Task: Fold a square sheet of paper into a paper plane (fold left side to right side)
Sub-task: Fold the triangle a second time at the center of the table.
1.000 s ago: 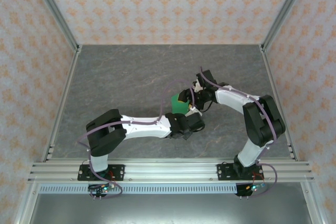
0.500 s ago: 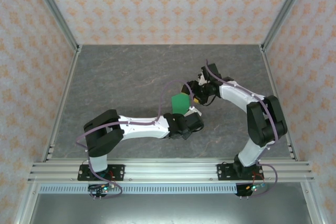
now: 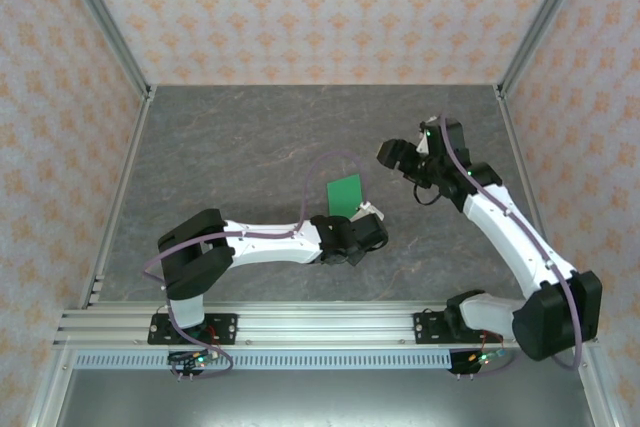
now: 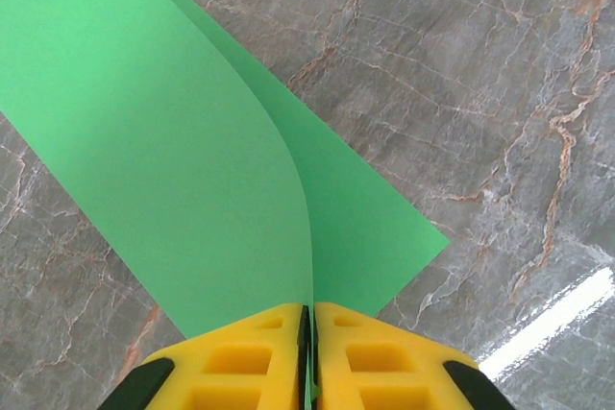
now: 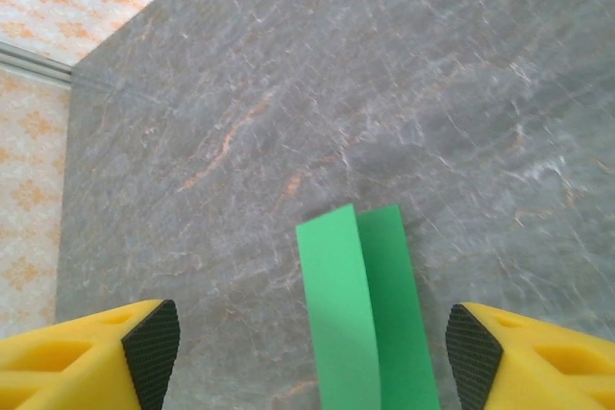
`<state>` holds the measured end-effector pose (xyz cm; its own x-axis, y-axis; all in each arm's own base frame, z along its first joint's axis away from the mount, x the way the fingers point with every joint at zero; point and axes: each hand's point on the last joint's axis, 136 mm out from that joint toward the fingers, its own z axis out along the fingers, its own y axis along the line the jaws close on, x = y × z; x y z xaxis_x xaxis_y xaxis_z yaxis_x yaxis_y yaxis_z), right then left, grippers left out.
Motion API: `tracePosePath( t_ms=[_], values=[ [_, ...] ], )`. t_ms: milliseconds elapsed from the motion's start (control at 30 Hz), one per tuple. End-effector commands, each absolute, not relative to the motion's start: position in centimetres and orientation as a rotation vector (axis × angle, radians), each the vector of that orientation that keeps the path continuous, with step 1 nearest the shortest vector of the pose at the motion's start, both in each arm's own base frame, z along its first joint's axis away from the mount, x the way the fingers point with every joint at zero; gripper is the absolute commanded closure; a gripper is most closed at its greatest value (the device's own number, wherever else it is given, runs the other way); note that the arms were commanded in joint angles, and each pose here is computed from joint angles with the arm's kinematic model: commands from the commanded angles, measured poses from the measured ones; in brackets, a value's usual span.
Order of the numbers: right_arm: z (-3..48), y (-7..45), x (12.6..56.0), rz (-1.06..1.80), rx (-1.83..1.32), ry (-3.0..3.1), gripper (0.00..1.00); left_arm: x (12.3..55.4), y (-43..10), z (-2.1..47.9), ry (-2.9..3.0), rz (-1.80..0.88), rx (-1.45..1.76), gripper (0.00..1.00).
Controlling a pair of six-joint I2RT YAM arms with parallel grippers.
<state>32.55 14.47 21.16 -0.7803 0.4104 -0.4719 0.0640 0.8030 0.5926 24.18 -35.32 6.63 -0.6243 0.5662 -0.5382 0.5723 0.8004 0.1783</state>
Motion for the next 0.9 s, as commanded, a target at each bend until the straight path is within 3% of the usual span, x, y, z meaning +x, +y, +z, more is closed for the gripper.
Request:
tracePosePath(
  t_ms=[0, 167, 333, 433, 500, 867],
  values=[
    [17.7, 13.6, 30.0, 0.712, 0.386, 2.483, 0.30, 24.1, -35.9, 8.3, 2.386, -0.069, 0.799, 0.88],
    [14.2, 14.0, 27.6, 0.759, 0.423, 2.549, 0.49, 24.0, -36.0, 8.0, 2.418, -0.114, 0.794, 0.89],
    [11.1, 14.5, 25.7, 0.799, 0.468, 2.585, 0.82, 24.2, -36.0, 8.1, 2.449, -0.239, 0.742, 0.90],
    [10.0, 15.2, 25.1, 0.828, 0.468, 2.607, 0.96, 24.4, -36.0, 8.2, 2.462, -0.317, 0.705, 0.90],
    [9.6, 15.6, 24.8, 0.835, 0.458, 2.615, 1.00, 24.5, -36.0, 8.2, 2.469, -0.358, 0.684, 0.90],
    [7.6, 19.5, 24.5, 0.908, 0.403, 2.681, 1.00, 24.9, -35.2, 8.2, 2.491, -0.468, 0.601, 0.90]
  ],
)
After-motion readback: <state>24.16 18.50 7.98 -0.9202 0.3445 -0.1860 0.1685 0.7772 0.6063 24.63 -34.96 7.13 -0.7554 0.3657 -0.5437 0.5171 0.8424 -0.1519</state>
